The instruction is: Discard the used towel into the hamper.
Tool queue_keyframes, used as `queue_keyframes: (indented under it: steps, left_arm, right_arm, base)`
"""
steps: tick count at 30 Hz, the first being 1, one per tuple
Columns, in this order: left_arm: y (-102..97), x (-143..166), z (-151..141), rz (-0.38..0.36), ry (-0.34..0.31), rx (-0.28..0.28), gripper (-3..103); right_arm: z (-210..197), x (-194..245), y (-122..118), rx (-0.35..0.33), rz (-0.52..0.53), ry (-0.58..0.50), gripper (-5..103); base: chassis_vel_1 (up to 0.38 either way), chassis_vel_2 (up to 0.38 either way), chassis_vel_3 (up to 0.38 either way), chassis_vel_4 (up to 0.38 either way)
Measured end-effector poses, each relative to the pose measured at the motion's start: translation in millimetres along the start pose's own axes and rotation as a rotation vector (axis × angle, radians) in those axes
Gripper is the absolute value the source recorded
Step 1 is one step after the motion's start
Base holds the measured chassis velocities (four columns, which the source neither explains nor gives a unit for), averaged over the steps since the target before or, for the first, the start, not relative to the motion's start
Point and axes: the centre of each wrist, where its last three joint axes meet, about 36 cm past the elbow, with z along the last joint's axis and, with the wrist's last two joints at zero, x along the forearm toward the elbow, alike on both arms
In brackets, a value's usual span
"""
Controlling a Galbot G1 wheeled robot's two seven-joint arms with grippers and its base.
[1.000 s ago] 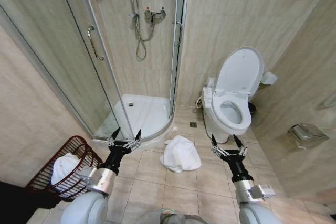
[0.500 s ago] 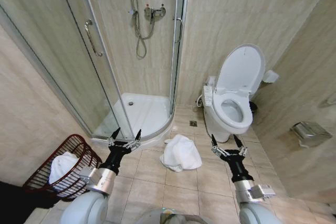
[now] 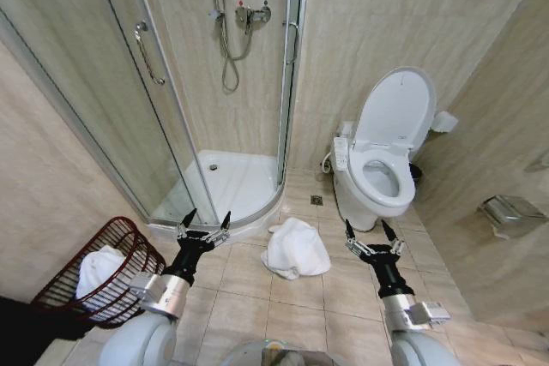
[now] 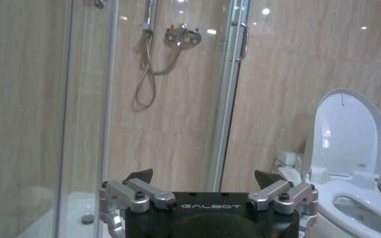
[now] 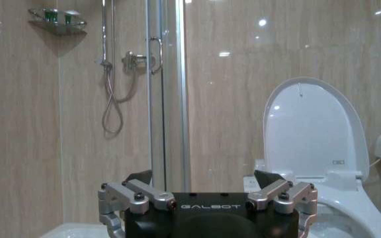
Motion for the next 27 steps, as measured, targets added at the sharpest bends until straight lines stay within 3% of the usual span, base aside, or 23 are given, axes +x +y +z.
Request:
queue_keyframes:
  steps: [27]
  left_arm:
    - [0.0,0.0,0.0,0.0,0.0,0.0,100]
  right_arm:
    - [0.0,0.0,0.0,0.0,0.0,0.0,100]
  base:
    - [0.0,0.0,0.0,0.0]
